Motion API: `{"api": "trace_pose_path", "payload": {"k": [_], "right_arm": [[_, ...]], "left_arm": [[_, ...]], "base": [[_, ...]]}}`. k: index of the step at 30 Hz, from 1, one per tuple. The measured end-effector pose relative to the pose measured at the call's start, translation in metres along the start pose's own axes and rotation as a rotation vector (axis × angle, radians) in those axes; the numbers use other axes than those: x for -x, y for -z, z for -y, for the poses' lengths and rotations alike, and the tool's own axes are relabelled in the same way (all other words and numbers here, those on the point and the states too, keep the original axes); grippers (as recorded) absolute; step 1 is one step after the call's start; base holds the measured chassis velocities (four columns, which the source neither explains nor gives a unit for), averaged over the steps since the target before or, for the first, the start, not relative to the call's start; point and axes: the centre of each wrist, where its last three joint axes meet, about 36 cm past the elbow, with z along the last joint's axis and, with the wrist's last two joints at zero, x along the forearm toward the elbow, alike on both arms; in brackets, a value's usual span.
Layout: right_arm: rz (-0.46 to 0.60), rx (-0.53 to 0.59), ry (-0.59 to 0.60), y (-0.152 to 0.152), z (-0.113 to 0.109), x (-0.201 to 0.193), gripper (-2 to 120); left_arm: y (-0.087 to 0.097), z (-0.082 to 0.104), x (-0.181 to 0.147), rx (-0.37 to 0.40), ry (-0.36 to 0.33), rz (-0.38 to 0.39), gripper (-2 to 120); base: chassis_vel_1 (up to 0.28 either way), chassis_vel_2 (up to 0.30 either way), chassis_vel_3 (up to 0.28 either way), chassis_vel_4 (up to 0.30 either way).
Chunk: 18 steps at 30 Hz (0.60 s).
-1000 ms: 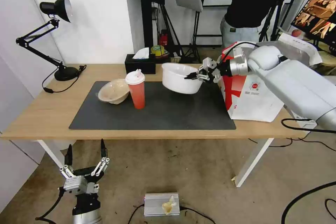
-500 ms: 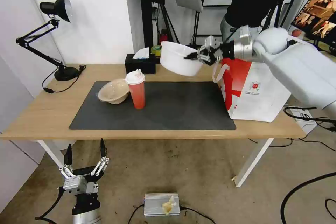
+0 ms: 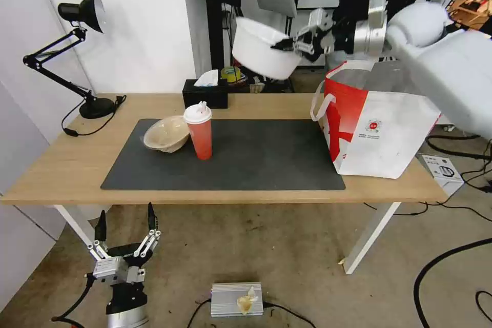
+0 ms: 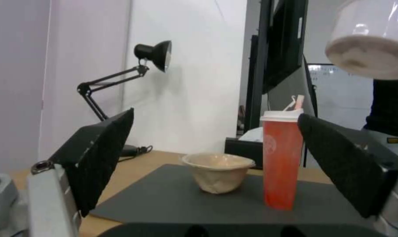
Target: Pick up the trash from the table and place it into the takeout bag.
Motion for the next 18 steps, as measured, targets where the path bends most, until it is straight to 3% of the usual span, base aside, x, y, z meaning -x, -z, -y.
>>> {"api": "trace_pose_path", "payload": {"k": [18], "right_arm": [[-0.048,-0.015,-0.121,0.030,0.027,-0.071,0]], "left_arm": [[0.002,0.001,0.002,-0.008,-0.009,0.005,100]], "base": [[0.000,0.000,0.000,0.000]]}}
